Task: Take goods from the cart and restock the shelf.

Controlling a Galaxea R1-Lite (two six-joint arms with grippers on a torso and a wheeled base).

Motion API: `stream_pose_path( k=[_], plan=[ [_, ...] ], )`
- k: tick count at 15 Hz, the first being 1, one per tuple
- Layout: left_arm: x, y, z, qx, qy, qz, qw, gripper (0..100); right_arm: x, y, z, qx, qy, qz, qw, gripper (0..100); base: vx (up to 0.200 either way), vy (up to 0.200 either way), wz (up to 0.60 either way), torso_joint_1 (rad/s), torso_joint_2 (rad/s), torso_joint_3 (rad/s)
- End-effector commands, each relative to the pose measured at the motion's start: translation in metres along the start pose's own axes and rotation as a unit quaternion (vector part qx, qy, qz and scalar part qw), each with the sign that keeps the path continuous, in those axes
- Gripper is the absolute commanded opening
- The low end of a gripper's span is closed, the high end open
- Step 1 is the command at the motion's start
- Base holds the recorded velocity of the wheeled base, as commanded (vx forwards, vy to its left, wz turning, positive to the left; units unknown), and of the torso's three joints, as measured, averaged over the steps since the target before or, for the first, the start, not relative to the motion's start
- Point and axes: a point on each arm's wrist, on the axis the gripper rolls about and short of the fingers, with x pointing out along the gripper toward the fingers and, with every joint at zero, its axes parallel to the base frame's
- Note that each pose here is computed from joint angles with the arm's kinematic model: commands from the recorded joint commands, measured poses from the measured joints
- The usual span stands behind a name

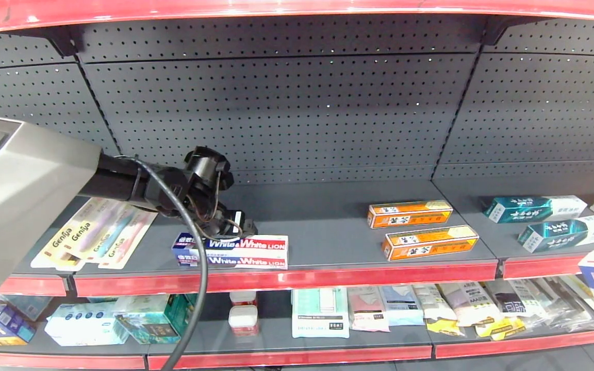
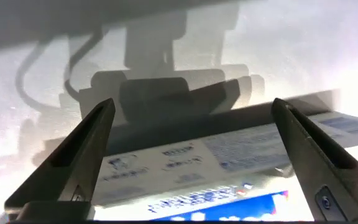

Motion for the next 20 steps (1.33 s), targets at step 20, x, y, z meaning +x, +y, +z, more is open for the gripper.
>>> stream_pose_path(
  k=[20],
  plan=[
    [-0.02,0.0,0.008,-0.001,-0.024,-0.018,0.9996,100,-0.001,0.001,-0.003,-0.001,-0.002,0.0,1.0,0,0.0,0.0,0.0,0.0,0.0,0.0]
  ],
)
